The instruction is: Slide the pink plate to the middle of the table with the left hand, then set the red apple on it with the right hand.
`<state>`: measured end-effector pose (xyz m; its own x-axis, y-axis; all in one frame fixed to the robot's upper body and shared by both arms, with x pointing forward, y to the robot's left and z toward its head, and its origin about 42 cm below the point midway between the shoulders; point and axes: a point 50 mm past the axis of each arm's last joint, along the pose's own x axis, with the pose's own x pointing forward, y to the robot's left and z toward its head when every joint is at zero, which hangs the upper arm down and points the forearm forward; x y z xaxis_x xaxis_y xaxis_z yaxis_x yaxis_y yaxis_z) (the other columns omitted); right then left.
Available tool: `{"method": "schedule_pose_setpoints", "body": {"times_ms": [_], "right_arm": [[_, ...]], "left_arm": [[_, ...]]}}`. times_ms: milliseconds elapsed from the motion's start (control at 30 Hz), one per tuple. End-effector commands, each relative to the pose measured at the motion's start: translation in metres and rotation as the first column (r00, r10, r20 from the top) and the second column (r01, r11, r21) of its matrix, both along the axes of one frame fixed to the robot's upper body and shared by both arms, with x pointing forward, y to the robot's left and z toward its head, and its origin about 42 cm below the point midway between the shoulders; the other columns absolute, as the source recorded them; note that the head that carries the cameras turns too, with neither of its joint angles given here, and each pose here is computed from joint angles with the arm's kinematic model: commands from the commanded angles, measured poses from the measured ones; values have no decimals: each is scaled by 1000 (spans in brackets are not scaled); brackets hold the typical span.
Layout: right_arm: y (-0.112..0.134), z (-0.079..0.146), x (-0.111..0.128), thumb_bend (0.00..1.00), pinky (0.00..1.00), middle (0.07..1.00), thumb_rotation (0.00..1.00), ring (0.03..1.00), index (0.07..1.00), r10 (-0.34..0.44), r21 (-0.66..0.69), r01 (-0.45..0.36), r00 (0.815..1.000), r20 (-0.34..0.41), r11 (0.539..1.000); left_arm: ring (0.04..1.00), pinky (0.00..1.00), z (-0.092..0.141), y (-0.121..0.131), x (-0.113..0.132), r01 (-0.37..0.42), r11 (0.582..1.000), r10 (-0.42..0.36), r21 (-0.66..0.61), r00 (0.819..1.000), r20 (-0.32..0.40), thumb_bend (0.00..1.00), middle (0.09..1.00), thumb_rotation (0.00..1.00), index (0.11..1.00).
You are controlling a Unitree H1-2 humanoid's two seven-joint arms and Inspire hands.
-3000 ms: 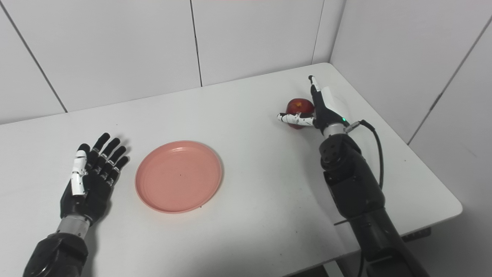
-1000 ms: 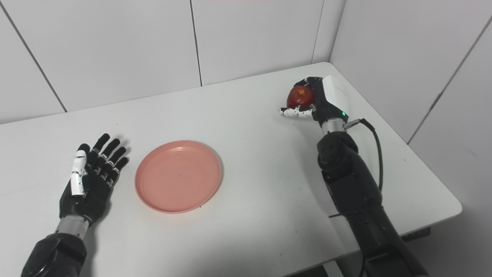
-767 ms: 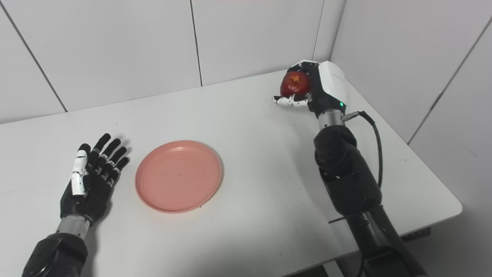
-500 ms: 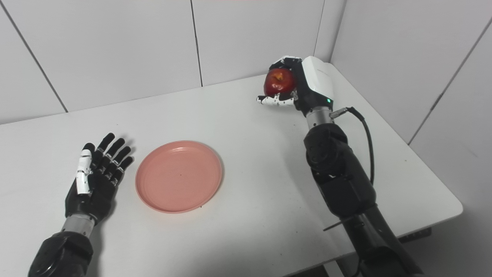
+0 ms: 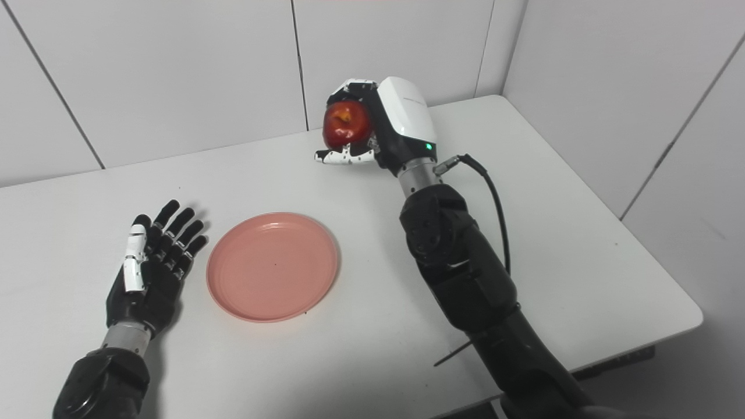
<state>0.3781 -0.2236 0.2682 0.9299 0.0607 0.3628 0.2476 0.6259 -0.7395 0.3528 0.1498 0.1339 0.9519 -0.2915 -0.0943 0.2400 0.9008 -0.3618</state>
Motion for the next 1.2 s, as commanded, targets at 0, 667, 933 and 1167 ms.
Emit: {"method": "schedule_pose_setpoints", "body": {"times_ms": [0, 667, 933, 1167], "right_arm": [[13, 27, 6, 517, 299, 462, 135, 381, 485, 51, -12, -50, 992, 116, 999], [86, -4, -4, 518, 278, 442, 132, 358, 485, 221, 60, -224, 973, 61, 973], [91, -23, -13, 516, 319, 466, 132, 397, 485, 265, 101, -263, 964, -8, 960], [96, -39, -17, 517, 323, 474, 133, 402, 485, 295, 120, -287, 954, -53, 950]], "left_arm": [[905, 916, -8, -5, -5, -5, 1000, 5, 6, 1000, -27, 376, 915, 1000, 897], [886, 890, -2, -25, -6, -54, 998, 54, -10, 999, -4, 389, 895, 1000, 889], [884, 887, 3, -31, -6, -99, 995, 99, -1, 995, 17, 389, 890, 1000, 878], [892, 895, 9, -35, -7, -113, 994, 113, -5, 993, 26, 387, 894, 1000, 878]]}}
